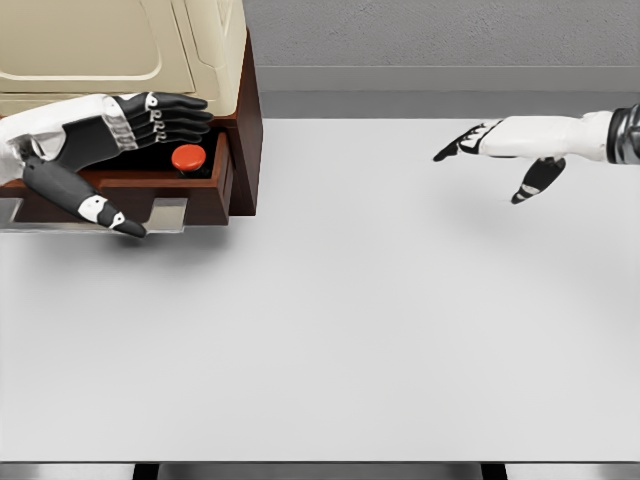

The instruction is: Open the cabinet drawer with left arm, and place a switch into the drawer with right arm

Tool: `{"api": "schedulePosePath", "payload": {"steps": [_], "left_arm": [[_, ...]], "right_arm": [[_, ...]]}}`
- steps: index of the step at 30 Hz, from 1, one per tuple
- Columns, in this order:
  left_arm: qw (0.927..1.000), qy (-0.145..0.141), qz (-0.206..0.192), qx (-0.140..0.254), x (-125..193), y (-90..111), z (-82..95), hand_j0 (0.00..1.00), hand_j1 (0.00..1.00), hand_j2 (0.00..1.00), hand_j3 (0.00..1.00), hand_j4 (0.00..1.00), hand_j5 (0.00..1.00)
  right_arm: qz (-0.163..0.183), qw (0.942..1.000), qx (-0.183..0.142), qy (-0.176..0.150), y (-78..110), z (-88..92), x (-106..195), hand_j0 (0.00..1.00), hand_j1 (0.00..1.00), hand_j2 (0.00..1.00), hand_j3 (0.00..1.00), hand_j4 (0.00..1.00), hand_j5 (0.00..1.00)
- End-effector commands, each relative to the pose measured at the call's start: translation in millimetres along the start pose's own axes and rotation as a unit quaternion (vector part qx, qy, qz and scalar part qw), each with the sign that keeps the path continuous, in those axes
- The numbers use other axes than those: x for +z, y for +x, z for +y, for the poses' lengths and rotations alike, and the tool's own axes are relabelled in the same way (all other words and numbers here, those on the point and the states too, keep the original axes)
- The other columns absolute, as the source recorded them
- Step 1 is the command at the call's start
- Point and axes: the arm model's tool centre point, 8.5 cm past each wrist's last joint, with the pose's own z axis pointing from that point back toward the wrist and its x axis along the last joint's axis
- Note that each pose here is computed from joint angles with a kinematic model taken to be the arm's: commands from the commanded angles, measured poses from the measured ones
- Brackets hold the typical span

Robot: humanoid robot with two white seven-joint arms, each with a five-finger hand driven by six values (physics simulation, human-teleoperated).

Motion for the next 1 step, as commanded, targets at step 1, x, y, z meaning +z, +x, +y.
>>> {"api": "schedulePosePath", "payload": {"steps": [1], "left_arm": [[0.9996,-0.013,-0.024,0.005,-17.1,-0.6,-4.8,1.00,1.00,1.00,1.00,1.00,1.00]], "right_arm": [[0.011,0.9999,-0.011,-0.001,-7.7,2.8,4.9,1.00,1.00,1.00,1.00,1.00,1.00]]}}
